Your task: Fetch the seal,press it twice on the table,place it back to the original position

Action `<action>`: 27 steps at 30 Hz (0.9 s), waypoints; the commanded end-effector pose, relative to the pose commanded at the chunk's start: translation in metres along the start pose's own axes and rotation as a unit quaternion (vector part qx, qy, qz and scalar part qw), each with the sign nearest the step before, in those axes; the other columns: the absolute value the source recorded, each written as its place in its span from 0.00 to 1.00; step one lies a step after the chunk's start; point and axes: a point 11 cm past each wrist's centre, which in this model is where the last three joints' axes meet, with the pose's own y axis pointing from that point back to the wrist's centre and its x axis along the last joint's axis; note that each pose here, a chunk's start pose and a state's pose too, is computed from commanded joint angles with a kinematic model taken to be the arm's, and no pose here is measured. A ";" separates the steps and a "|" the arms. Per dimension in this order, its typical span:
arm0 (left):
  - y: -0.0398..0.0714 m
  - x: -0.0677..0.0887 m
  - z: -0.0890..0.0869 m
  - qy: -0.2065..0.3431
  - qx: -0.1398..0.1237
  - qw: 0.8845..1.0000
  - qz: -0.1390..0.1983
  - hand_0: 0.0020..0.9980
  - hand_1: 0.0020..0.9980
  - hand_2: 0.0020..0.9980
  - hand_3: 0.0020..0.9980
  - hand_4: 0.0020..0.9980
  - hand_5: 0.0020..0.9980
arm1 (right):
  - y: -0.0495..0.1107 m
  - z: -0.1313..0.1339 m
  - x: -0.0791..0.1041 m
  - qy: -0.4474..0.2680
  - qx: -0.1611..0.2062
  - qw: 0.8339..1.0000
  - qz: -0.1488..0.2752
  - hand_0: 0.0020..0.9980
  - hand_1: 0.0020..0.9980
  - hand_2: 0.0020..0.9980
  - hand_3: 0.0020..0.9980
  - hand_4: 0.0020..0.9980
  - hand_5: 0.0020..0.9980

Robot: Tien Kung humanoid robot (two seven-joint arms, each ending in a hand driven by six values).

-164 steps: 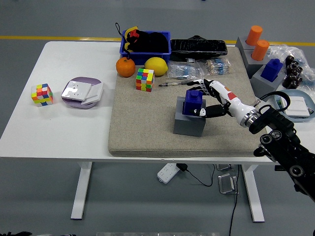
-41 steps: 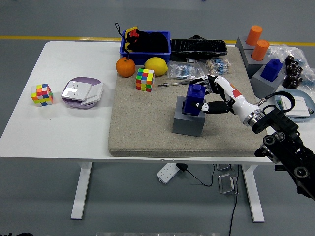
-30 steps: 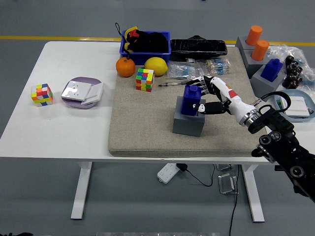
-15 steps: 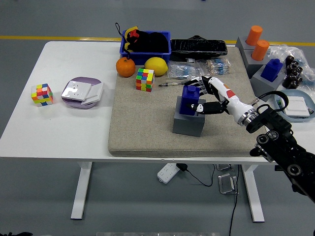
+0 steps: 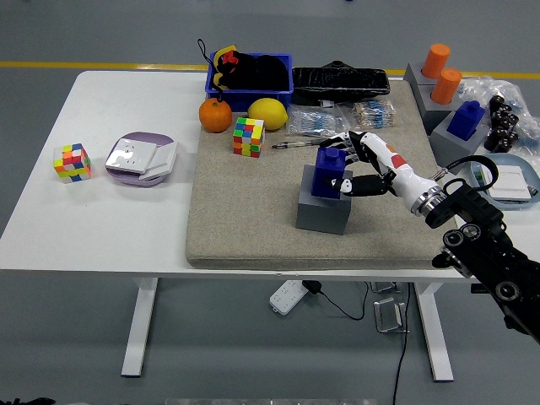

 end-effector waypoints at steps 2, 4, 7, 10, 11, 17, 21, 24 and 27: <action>0.000 0.000 0.000 0.000 0.000 1.000 0.000 0.82 0.82 0.79 0.84 0.81 0.42 | 0.001 0.001 0.001 0.000 -0.002 1.000 0.000 0.49 0.39 0.36 0.37 0.69 0.00; 0.000 0.000 -0.001 0.000 0.001 1.000 0.000 0.82 0.82 0.79 0.84 0.81 0.42 | 0.001 0.002 0.001 0.001 -0.002 1.000 0.000 0.49 0.39 0.36 0.37 0.69 0.00; 0.000 -0.001 -0.002 0.001 0.002 1.000 0.000 0.82 0.82 0.79 0.84 0.81 0.42 | 0.001 0.002 0.001 0.000 -0.003 1.000 0.000 0.49 0.39 0.36 0.37 0.69 0.00; 0.000 -0.001 -0.001 0.001 0.001 1.000 -0.001 0.82 0.82 0.79 0.84 0.81 0.42 | 0.001 0.004 0.000 0.000 -0.005 1.000 -0.001 0.49 0.39 0.36 0.37 0.69 0.00; 0.000 -0.001 -0.001 0.001 0.001 1.000 -0.001 0.82 0.82 0.79 0.84 0.81 0.42 | 0.001 0.004 -0.001 0.000 -0.005 1.000 -0.001 0.49 0.39 0.36 0.37 0.69 0.00; -0.001 -0.003 -0.002 0.003 0.000 1.000 -0.002 0.82 0.82 0.79 0.84 0.81 0.42 | 0.001 0.006 -0.003 -0.001 -0.008 1.000 -0.003 0.49 0.39 0.36 0.37 0.69 0.00; -0.001 -0.003 -0.001 0.003 0.000 1.000 -0.002 0.82 0.82 0.79 0.84 0.81 0.42 | 0.001 0.006 -0.003 -0.002 -0.007 1.000 -0.002 0.49 0.39 0.36 0.38 0.69 0.00; -0.001 -0.002 -0.001 0.003 0.000 1.000 -0.002 0.82 0.82 0.79 0.84 0.81 0.42 | 0.000 0.005 -0.003 -0.002 -0.005 1.000 -0.002 0.54 0.48 0.46 0.49 0.72 0.00; -0.001 -0.002 0.000 0.003 -0.001 1.000 -0.002 0.82 0.82 0.79 0.84 0.81 0.42 | 0.000 0.005 -0.003 -0.004 -0.006 1.000 -0.004 0.54 0.48 0.46 0.49 0.72 0.00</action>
